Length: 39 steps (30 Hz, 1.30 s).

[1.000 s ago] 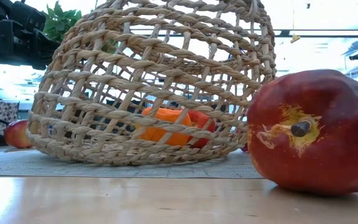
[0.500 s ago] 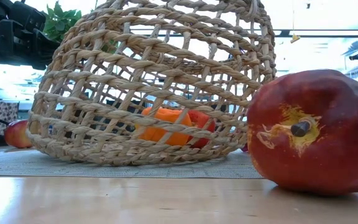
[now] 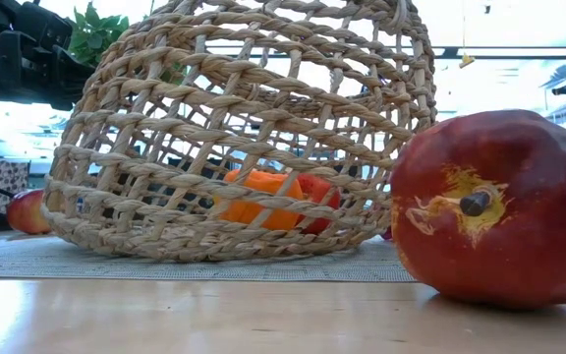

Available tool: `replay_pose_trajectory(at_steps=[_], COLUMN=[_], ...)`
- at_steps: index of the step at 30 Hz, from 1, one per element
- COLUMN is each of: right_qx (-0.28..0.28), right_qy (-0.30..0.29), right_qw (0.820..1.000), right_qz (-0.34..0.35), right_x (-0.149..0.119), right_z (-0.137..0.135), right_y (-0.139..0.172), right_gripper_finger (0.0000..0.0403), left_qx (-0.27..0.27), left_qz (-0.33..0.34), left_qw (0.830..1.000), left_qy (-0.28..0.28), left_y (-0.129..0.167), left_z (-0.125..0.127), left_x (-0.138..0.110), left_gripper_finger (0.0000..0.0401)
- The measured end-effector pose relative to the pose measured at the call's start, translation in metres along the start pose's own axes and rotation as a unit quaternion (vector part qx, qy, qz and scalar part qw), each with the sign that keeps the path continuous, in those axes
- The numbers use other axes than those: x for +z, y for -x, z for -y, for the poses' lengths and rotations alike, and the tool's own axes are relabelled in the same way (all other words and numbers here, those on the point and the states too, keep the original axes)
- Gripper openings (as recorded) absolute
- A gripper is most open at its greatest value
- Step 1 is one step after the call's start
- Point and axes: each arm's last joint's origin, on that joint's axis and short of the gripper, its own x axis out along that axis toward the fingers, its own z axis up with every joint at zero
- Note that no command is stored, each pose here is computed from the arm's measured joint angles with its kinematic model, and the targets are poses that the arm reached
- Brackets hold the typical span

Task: Build produce basket
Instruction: Put the dark red apple into the brown basket

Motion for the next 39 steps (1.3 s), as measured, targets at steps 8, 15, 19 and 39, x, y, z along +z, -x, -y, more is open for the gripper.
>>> replay_pose_trajectory(at_steps=[8, 15, 19, 39], right_qx=[-0.001, -0.002, -0.002, 0.074], right_qy=[0.037, 0.035, -0.025, -0.442], right_qw=[0.999, 0.999, 1.000, 0.894], right_qz=[0.001, 0.010, 0.007, -0.023], right_x=[0.000, 0.000, -0.002, -0.035], right_z=[0.000, 0.000, 0.001, -0.033], right_y=[0.000, -0.001, -0.002, -0.049], right_gripper_finger=[0.0334, 0.0334, 0.0334, 0.0334], left_qx=[0.000, 0.000, 0.000, 0.000], left_qz=[0.000, 0.000, 0.000, 0.000], left_qw=[1.000, 1.000, 1.000, 1.000], left_qy=[0.000, 0.000, 0.000, 0.000], left_y=[0.000, 0.000, 0.000, 0.000], left_z=[0.000, 0.000, 0.000, 0.000], left_x=[0.000, 0.000, 0.000, 0.000], left_gripper_finger=[0.0160, 0.0160, 0.0160, 0.0160])
